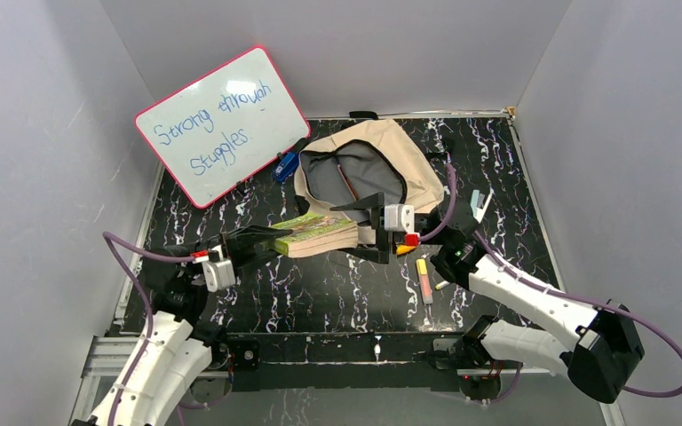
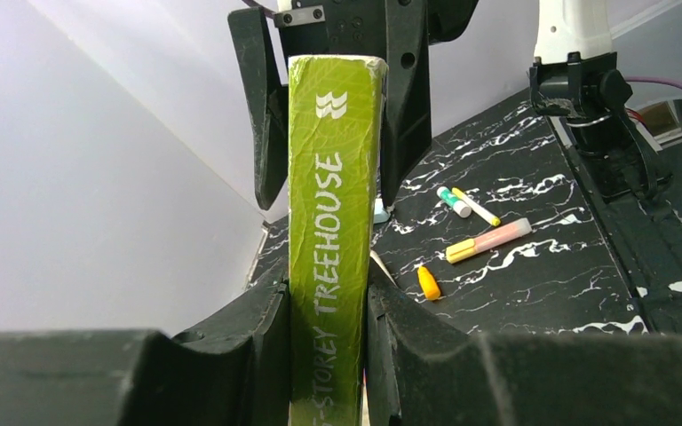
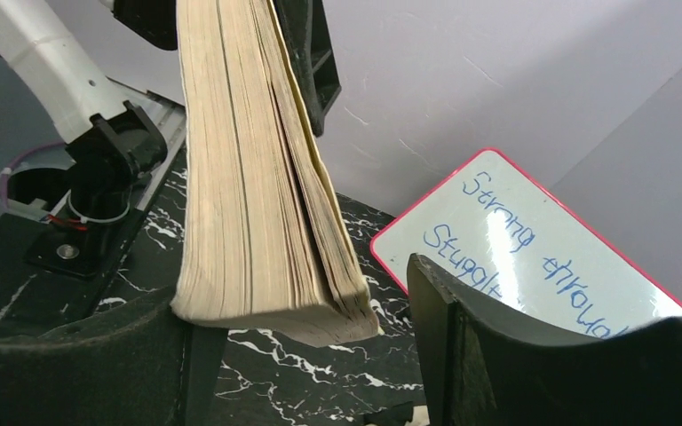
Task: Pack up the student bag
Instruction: Pick up the book from the center of the board.
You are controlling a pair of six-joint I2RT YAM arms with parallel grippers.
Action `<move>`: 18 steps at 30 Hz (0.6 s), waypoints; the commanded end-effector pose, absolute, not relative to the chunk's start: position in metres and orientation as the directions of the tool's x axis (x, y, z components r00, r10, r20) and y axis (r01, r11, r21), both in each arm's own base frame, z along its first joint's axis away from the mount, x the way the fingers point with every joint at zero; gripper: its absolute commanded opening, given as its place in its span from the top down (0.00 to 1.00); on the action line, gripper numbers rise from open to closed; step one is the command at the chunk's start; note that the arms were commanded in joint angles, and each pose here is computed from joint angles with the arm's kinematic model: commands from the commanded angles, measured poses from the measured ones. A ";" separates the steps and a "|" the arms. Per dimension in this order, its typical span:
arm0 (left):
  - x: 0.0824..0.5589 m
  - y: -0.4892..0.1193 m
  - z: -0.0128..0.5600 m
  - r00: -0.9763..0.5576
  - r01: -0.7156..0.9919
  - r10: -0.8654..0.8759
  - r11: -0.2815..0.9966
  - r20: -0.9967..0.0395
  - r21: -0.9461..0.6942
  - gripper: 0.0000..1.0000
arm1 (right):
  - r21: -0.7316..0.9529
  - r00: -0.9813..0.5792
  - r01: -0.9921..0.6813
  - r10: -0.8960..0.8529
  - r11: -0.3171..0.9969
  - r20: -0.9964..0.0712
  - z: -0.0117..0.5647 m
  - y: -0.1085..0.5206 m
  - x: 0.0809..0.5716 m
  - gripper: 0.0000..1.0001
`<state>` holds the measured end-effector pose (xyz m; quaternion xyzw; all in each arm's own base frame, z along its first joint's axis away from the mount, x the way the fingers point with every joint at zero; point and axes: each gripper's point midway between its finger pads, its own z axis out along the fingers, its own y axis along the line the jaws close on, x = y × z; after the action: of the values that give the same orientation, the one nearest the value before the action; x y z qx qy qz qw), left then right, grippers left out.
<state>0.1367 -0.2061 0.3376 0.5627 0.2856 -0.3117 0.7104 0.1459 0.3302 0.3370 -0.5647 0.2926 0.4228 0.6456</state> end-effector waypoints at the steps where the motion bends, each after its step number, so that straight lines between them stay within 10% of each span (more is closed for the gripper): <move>1: 0.132 -0.206 0.370 0.746 0.666 -0.146 0.181 -0.650 0.723 1.00 | -0.518 0.494 -0.855 0.317 0.009 -0.810 0.375 0.329 0.136 0.26; 18: 0.170 -0.204 0.341 0.712 0.686 0.080 0.138 -0.698 0.715 1.00 | -0.574 0.567 -0.819 0.130 -0.021 -0.814 0.371 0.324 0.147 0.08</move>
<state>0.1634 -0.2091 0.3382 0.5987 0.3235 -0.2822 0.6762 0.1487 0.3262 0.3595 -0.5906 0.2932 0.3866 0.6448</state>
